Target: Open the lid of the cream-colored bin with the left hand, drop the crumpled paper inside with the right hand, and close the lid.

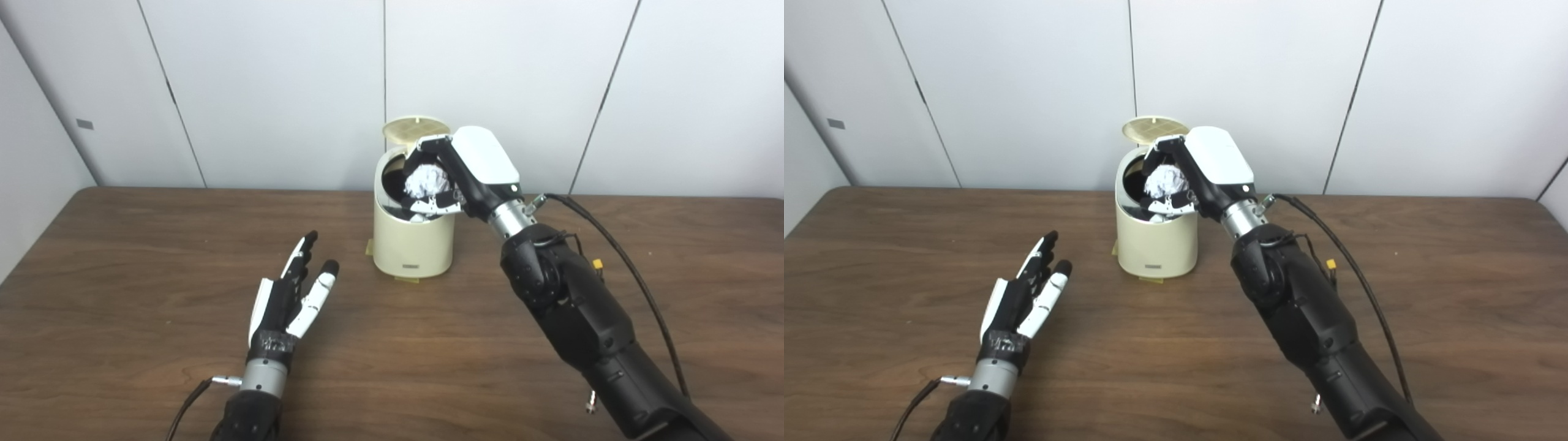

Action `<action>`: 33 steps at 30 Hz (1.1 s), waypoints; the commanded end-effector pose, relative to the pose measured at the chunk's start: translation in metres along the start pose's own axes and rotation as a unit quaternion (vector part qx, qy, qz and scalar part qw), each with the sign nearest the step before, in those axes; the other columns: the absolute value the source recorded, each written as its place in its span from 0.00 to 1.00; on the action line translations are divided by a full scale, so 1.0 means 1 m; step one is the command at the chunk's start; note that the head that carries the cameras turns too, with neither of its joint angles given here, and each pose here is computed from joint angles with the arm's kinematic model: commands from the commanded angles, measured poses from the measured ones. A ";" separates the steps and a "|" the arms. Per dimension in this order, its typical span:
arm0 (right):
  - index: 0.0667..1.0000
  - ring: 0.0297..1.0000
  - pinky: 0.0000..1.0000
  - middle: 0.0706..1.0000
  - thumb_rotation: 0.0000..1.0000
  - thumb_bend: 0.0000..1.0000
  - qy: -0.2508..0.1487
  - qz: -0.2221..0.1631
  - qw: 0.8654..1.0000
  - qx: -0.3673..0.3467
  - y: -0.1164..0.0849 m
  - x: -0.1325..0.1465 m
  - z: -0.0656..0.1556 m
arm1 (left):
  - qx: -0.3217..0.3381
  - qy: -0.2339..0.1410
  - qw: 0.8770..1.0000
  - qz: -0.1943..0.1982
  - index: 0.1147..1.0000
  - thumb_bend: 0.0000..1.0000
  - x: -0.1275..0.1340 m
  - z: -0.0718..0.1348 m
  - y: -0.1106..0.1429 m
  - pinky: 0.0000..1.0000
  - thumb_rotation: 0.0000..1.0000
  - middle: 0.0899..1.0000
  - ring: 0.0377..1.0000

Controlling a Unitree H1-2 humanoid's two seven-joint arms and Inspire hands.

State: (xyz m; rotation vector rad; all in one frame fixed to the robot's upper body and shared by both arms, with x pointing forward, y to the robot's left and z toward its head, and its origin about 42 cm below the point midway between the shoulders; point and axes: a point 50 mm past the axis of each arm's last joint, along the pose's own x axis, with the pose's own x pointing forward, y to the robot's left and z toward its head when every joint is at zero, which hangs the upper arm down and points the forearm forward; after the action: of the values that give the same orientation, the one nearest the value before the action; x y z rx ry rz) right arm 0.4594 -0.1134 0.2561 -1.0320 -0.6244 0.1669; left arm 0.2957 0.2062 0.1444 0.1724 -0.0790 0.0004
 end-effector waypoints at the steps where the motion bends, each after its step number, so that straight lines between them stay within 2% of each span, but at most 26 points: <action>1: 0.57 0.69 0.66 0.63 0.15 0.90 -0.015 -0.005 1.000 -0.015 -0.006 0.008 0.001 | -0.002 -0.038 0.999 -0.001 1.00 0.63 0.006 0.014 -0.001 1.00 0.71 1.00 1.00; 3: 0.62 0.74 0.70 0.67 0.15 0.98 -0.013 0.001 1.000 -0.015 -0.005 0.008 0.000 | -0.004 -0.036 0.999 -0.001 1.00 0.64 0.006 0.014 -0.002 1.00 0.72 1.00 1.00; 5: 0.63 0.75 0.72 0.68 0.15 0.99 -0.012 0.005 1.000 -0.014 -0.005 0.008 0.000 | -0.008 -0.034 0.999 -0.003 1.00 0.64 0.007 0.013 -0.003 1.00 0.72 1.00 1.00; 9: 0.66 0.77 0.73 0.68 0.17 0.99 -0.014 0.006 1.000 -0.027 -0.005 0.007 -0.001 | 0.001 -0.032 0.999 -0.009 1.00 0.64 0.007 0.014 -0.003 1.00 0.72 1.00 1.00; 18: 0.70 0.83 0.76 0.76 0.18 0.99 -0.028 0.003 0.999 -0.036 -0.008 0.007 0.001 | 0.002 -0.030 0.999 -0.011 1.00 0.66 0.008 0.015 -0.005 1.00 0.72 1.00 1.00; 23: 0.70 0.82 0.75 0.76 0.19 1.00 -0.031 0.005 0.999 -0.037 -0.007 0.006 0.002 | 0.005 -0.030 0.999 -0.012 1.00 0.65 0.009 0.015 -0.006 1.00 0.72 1.00 1.00; 26: 0.69 0.80 0.73 0.75 0.18 1.00 -0.038 -0.008 0.999 -0.038 -0.009 0.005 0.002 | 0.005 -0.029 1.000 -0.011 1.00 0.66 0.010 0.014 -0.007 1.00 0.73 1.00 1.00; 28: 0.64 0.71 0.63 0.68 0.14 0.95 -0.046 -0.029 0.998 -0.032 -0.011 0.003 0.002 | 0.005 -0.029 1.000 -0.012 1.00 0.65 0.010 0.014 -0.007 1.00 0.73 1.00 1.00; 29: 0.55 0.66 0.59 0.63 0.13 0.74 -0.050 -0.042 0.998 -0.024 -0.012 0.003 0.003 | 0.002 -0.029 1.000 -0.012 1.00 0.65 0.011 0.014 -0.007 1.00 0.73 1.00 1.00; 30: 0.49 0.57 0.52 0.53 0.05 0.62 -0.053 -0.053 0.997 -0.016 -0.012 0.002 0.003 | 0.000 -0.030 0.999 -0.011 1.00 0.64 0.012 0.014 -0.006 1.00 0.72 1.00 1.00; 31: 0.48 0.49 0.47 0.50 0.03 0.57 -0.059 -0.066 0.996 -0.008 -0.013 0.001 0.004 | -0.003 -0.029 1.000 -0.011 1.00 0.64 0.012 0.014 -0.007 1.00 0.72 1.00 1.00; 33: 0.48 0.41 0.37 0.47 0.01 0.52 -0.063 -0.084 0.994 0.000 -0.014 0.000 0.004 | -0.005 -0.028 1.000 -0.009 1.00 0.63 0.012 0.012 -0.007 1.00 0.71 1.00 1.00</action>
State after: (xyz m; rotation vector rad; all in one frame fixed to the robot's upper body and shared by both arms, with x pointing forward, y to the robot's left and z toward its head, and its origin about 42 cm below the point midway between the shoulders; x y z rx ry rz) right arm 0.4500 -0.1174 0.2442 -1.0122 -0.7317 0.1373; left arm 0.2975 0.2015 0.1402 0.1770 -0.0629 -0.0165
